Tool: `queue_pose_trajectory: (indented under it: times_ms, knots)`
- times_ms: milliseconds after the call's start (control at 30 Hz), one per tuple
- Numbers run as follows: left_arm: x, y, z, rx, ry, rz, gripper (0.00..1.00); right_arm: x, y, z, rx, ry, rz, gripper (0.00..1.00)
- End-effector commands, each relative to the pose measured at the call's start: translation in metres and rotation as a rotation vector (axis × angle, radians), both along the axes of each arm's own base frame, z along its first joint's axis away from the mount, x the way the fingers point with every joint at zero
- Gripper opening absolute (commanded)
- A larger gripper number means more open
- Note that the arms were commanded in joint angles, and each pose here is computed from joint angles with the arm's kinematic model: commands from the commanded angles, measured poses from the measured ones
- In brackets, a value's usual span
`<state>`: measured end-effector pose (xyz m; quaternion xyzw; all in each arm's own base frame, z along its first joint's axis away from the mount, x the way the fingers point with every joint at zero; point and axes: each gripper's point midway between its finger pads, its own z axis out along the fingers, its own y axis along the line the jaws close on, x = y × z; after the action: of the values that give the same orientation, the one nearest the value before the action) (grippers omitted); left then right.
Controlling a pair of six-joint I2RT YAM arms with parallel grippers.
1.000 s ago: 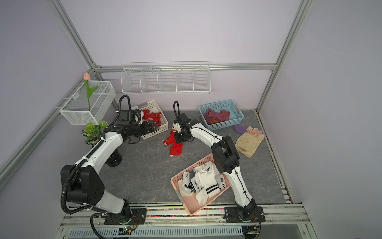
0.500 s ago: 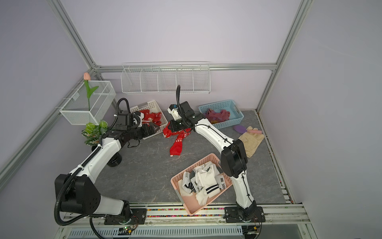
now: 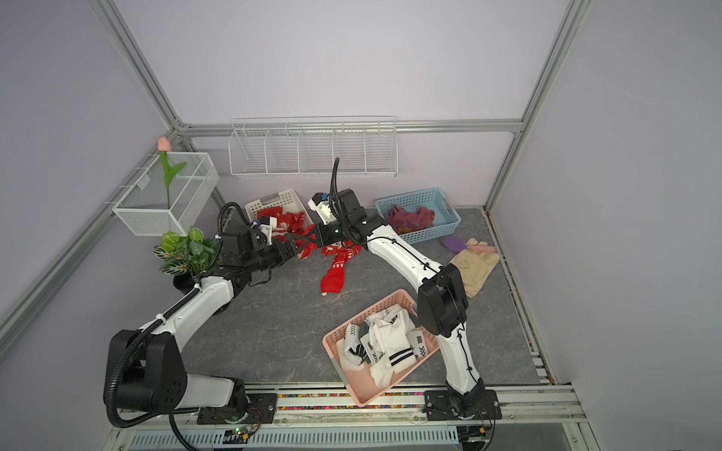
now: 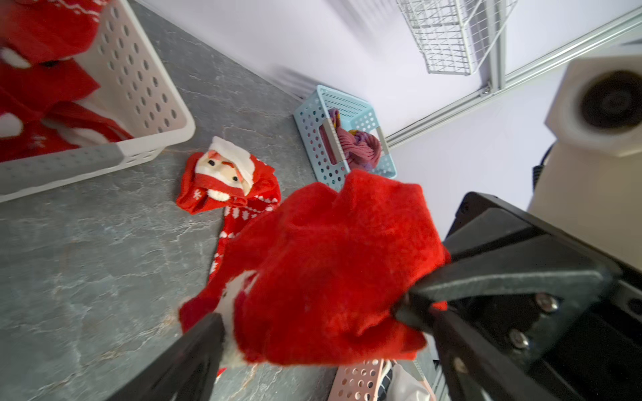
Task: Sort the socks into the basket by color
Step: Place the sock in the bin.
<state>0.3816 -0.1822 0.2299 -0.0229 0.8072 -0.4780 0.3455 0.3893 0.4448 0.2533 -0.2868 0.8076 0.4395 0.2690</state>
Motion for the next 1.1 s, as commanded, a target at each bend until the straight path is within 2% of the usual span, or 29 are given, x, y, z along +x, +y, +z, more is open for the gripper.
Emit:
queue_pose_trajectory:
  times_ms: [0, 167, 233, 400, 500, 700, 733, 767, 833, 933, 967, 1033, 1067]
  knots:
    - [-0.004, -0.012, 0.043, -0.142, -0.123, -0.082, 0.91, -0.017, 0.003, 0.044, 0.115, -0.046, 0.056, 0.07]
    - [-0.007, -0.012, 0.063, -0.25, -0.178, -0.103, 0.72, -0.026, 0.002, 0.058, 0.177, -0.055, 0.092, 0.07]
    - [-0.008, -0.011, 0.073, -0.27, -0.202, -0.106, 0.59, -0.029, -0.001, 0.063, 0.202, -0.054, 0.094, 0.07]
    - [-0.009, -0.012, 0.091, -0.3, -0.239, -0.118, 0.17, -0.028, -0.01, 0.072, 0.251, -0.05, 0.083, 0.07]
    - [-0.009, -0.011, 0.094, -0.302, -0.245, -0.109, 0.0, -0.029, -0.012, 0.073, 0.249, -0.046, 0.088, 0.07]
    - [-0.006, -0.009, 0.099, -0.295, -0.254, -0.091, 0.0, -0.032, -0.014, 0.067, 0.225, -0.034, 0.09, 0.07]
    - [-0.005, -0.009, 0.1, -0.292, -0.25, -0.081, 0.0, -0.033, -0.015, 0.066, 0.217, -0.03, 0.089, 0.12]
    - [-0.002, -0.008, 0.097, -0.28, -0.236, -0.069, 0.0, -0.034, -0.016, 0.066, 0.209, -0.029, 0.088, 0.24]
    - [0.002, -0.006, 0.093, -0.247, -0.218, -0.047, 0.0, -0.033, -0.02, 0.064, 0.183, -0.035, 0.068, 0.59]
    - [0.011, -0.001, 0.083, -0.188, -0.176, -0.004, 0.0, -0.031, -0.031, 0.062, 0.147, -0.046, 0.033, 0.93]
    - [0.013, 0.0, 0.079, -0.173, -0.164, 0.008, 0.0, -0.03, -0.035, 0.063, 0.14, -0.051, 0.024, 0.99]
    - [0.022, 0.005, 0.07, -0.121, -0.134, 0.052, 0.0, -0.029, -0.045, 0.066, 0.132, -0.057, 0.001, 0.89]
    - [0.027, 0.008, 0.065, -0.095, -0.117, 0.072, 0.0, -0.03, -0.049, 0.067, 0.131, -0.061, -0.007, 0.89]
